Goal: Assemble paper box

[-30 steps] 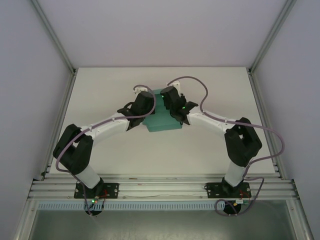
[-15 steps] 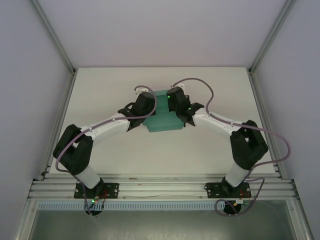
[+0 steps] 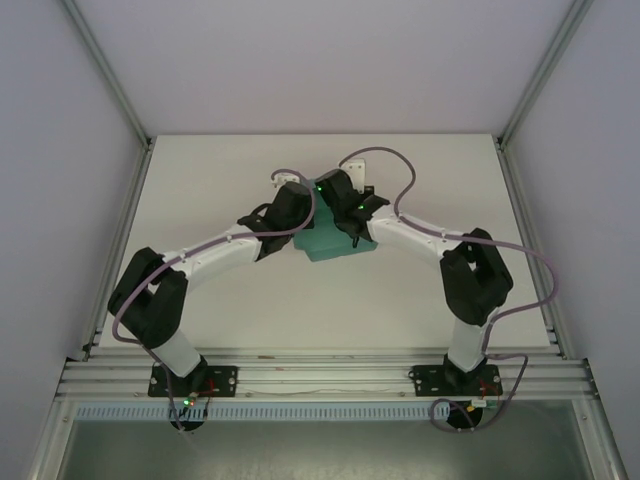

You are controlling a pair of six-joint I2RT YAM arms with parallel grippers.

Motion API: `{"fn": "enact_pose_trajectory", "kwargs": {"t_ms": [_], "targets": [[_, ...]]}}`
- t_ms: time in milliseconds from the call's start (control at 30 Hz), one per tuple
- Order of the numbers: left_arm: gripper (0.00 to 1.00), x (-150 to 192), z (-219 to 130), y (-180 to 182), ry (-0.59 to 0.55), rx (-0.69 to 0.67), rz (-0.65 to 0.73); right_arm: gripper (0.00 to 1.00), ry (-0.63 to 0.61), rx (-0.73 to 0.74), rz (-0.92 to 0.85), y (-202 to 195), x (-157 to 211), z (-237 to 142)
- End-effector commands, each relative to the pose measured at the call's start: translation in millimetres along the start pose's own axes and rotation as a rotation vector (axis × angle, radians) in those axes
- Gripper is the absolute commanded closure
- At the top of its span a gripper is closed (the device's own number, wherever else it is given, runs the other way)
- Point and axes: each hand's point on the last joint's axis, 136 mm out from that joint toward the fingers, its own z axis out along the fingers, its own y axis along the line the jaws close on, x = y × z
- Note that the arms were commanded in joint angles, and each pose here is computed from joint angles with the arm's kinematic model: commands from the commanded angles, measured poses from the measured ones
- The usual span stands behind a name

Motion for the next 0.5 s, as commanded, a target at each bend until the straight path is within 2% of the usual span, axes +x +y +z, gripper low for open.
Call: {"fn": "enact_pose_trajectory", "kwargs": {"t_ms": [0,67,100,167,300,400,467], "targets": [[1.00,-18.4,-6.3,29.0,-0.048,-0.126,-0.048,1.00,-0.028,0.428,-0.049,-95.7,5.1,13.4],[1.00,-18.2,-6.5,26.5,-0.046,-0.113,-0.047,1.00,-0.028,0.351,-0.033,-87.0,6.3,15.2],[1.00,-19.0,-6.6,25.7,-0.047,-0.107,-0.047,0.92,-0.023,0.272,-0.027,-76.9,6.9,16.2],[1.00,-18.3,-6.2,24.1,-0.043,-0.096,-0.040,0.86,-0.031,0.111,0.006,-58.3,5.7,12.8],[1.00,-17.2,-6.4,17.3,-0.031,-0.060,-0.016,0.49,-0.083,-0.255,-0.010,-14.1,-1.9,-13.2],[1.00,-16.1,-7.1,14.8,-0.024,-0.044,-0.006,0.22,-0.114,-0.466,-0.017,6.5,-7.3,-42.0],[1.00,-14.0,-7.8,14.3,-0.015,-0.037,-0.004,0.13,-0.119,-0.597,-0.036,19.4,-7.8,-62.7]]}}
